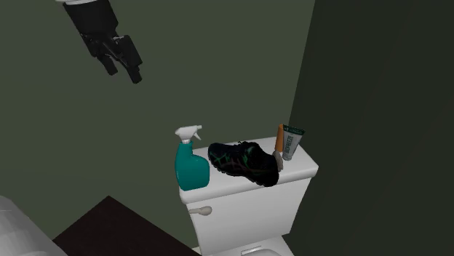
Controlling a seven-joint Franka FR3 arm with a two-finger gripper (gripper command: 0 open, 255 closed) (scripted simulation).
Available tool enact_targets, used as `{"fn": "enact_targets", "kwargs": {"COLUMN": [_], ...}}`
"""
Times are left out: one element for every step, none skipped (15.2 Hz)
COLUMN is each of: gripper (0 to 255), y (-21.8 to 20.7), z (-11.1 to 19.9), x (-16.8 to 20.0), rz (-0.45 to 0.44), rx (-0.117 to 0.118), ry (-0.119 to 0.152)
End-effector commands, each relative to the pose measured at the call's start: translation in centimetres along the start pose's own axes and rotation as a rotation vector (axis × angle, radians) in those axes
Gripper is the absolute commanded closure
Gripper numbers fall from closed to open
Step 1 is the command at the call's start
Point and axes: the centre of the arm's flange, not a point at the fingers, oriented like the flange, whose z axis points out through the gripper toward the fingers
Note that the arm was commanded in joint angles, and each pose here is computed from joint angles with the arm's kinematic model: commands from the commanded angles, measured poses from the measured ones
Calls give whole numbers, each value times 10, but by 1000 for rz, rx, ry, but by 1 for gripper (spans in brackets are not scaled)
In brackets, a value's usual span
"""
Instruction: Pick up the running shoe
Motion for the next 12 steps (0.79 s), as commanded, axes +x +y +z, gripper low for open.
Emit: {"fn": "enact_targets", "kwargs": {"gripper": [0, 0, 0, 0, 0, 0, 0, 0, 0, 0, 0, 0], "y": [0, 6, 12, 18, 25, 31, 38, 45, 52, 59, 66, 73], "z": [0, 9, 19, 28, 37, 46, 56, 65, 74, 84, 93, 102], "x": [0, 7, 15, 22, 29, 36, 43, 49, 56, 62, 69, 75], "rz": [0, 7, 13, 20, 27, 33, 40, 47, 53, 60, 67, 74], "rx": [0, -8, -16, -25, -33, -41, -49, -57, -65, -74, -82, -90], "ry": [0, -9, -19, -28, -37, -46, -56, -65, -74, -84, -93, -102]}}
